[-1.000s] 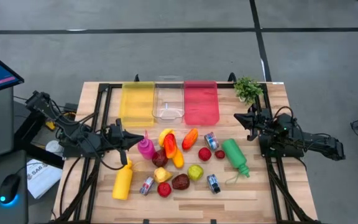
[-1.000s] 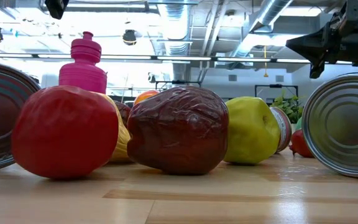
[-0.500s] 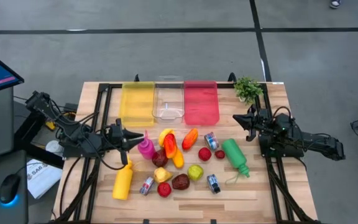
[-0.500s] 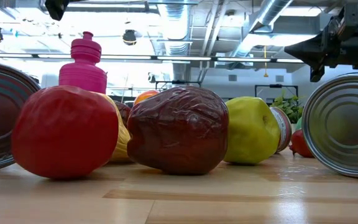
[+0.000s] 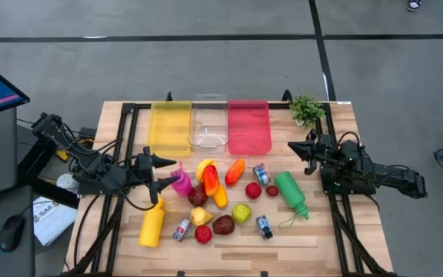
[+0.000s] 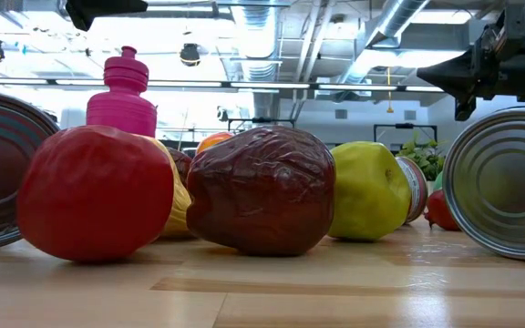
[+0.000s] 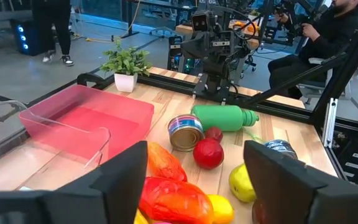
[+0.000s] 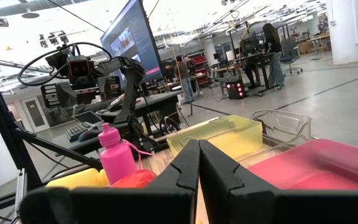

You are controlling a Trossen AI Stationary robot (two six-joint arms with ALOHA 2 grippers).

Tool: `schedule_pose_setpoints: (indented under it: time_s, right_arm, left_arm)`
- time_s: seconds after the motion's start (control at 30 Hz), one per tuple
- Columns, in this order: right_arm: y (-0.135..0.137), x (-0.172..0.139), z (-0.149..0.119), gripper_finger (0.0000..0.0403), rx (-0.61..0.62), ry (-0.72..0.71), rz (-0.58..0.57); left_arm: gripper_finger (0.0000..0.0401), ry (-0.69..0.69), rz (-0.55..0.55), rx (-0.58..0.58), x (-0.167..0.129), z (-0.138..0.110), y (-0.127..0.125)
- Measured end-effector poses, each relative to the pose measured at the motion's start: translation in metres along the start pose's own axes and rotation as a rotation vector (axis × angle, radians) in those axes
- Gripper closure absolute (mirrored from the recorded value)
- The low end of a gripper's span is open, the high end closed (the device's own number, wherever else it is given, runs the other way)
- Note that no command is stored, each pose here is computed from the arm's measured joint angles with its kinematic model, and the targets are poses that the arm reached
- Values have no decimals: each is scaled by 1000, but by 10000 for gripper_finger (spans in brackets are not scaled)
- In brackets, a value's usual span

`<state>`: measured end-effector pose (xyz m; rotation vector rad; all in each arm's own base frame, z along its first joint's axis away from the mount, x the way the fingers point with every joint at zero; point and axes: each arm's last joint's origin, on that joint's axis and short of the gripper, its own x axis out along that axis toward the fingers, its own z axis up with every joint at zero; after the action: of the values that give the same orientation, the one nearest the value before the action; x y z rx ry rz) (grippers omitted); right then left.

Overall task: Pick & Place Food Item
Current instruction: Put the pink tumbler into the yellow bin

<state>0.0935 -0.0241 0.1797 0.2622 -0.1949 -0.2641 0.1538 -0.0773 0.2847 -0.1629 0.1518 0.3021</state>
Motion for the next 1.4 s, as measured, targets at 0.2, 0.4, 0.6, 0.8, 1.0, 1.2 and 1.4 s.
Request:
schedule_pose_setpoints:
  time_s: [0.2, 0.4, 0.6, 0.8, 1.0, 1.2, 1.4]
  right_arm:
    - [0, 0, 0, 397, 1, 0, 0]
    - [0, 0, 0, 397, 2, 0, 0]
    - [0, 0, 0, 397, 2, -1, 0]
    - [0, 0, 0, 397, 2, -1, 0]
    - [0, 0, 0, 397, 2, -1, 0]
    - [0, 0, 0, 397, 2, -4, 1]
    - [0, 0, 0, 397, 2, -5, 1]
  left_arm:
    - [103, 0, 0, 1, 0, 0, 0]
    - [99, 2, 0, 3, 0, 0, 0]
    - [98, 2, 0, 3, 0, 0, 0]
    - [100, 16, -23, 10, 0, -1, -1]
    - [100, 43, -36, 33, 3, -5, -3]
    - [100, 59, -38, 49, 5, -8, -5]
    - [100, 64, -52, 48, 5, -9, -5]
